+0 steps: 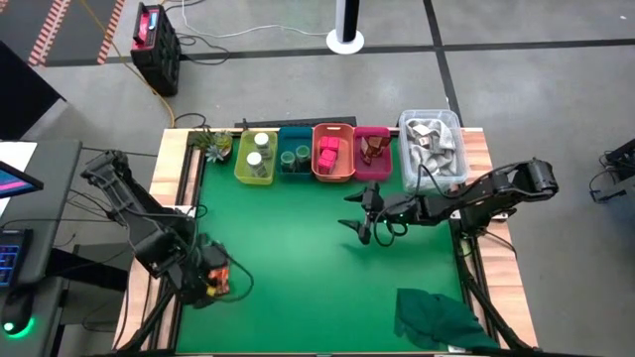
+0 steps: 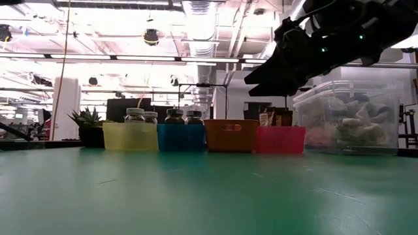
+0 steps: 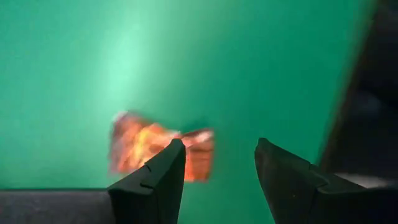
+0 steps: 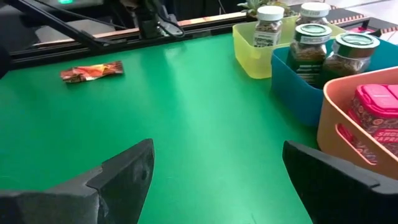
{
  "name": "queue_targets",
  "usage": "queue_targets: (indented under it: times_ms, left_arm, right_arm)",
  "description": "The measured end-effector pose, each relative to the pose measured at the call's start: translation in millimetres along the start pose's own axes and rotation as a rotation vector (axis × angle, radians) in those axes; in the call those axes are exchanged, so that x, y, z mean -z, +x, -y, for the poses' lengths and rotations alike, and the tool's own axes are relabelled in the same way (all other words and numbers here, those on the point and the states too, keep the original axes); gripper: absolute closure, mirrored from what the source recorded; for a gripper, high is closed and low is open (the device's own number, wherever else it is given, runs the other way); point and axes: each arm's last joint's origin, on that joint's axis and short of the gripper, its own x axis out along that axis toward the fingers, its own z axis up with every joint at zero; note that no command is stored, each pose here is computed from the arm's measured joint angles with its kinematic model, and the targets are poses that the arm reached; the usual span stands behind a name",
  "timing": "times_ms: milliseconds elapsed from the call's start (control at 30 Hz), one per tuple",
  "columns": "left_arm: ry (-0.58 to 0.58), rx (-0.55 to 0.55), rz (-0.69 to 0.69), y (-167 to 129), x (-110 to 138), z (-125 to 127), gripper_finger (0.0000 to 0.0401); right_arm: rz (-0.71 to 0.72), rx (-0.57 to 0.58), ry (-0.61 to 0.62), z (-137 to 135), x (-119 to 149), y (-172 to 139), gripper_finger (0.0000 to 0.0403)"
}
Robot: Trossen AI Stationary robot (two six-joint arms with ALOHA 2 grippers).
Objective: Sort spices by type
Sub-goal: Put the orange seasoning pack into the pink bin
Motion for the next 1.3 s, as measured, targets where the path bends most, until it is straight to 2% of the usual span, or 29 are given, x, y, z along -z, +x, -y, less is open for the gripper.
queue_targets:
  times_ms: [100, 233, 367, 433, 600, 800, 933, 1167, 1300]
  left_arm:
    - [-0.196, -0.102, -0.045, 8, 10, -10, 0.0219]
    - [-0.413, -0.150, -0.111, 29, 23, -17, 0.0219]
    - [-0.664, -0.207, -0.086, 50, 32, -25, 0.0219]
    - [-0.725, -0.231, -0.080, 61, 34, -29, 0.0219]
    - [-0.776, -0.250, -0.064, 73, 29, -34, 0.0219]
    - [-0.773, -0.184, -0.044, 86, 22, -38, 0.0219]
    - [-0.772, -0.146, -0.077, 101, 25, -43, 0.0219]
    - [-0.745, -0.186, -0.101, 103, 28, -47, 0.0220]
    - [-0.701, -0.237, -0.135, 116, 29, -44, 0.0228]
  right_arm:
    - [-0.001, -0.005, -0.002, -1, 0, 0, 0.0024]
    - [0.001, -0.014, -0.005, -4, 0, -1, 0.0024]
    - [0.018, -0.023, -0.019, -6, -1, -1, 0.0024]
    - [0.021, -0.023, -0.025, -6, -1, -1, 0.0024]
    - [0.021, -0.023, -0.028, -6, -1, -1, 0.0024]
    - [0.020, -0.023, -0.036, -6, -1, -1, 0.0024]
    - [0.021, -0.023, -0.037, -6, -1, -1, 0.0024]
    - [0.024, -0.024, -0.038, -6, -2, -1, 0.0024]
    - [0.025, -0.024, -0.038, -6, -2, -1, 0.0024]
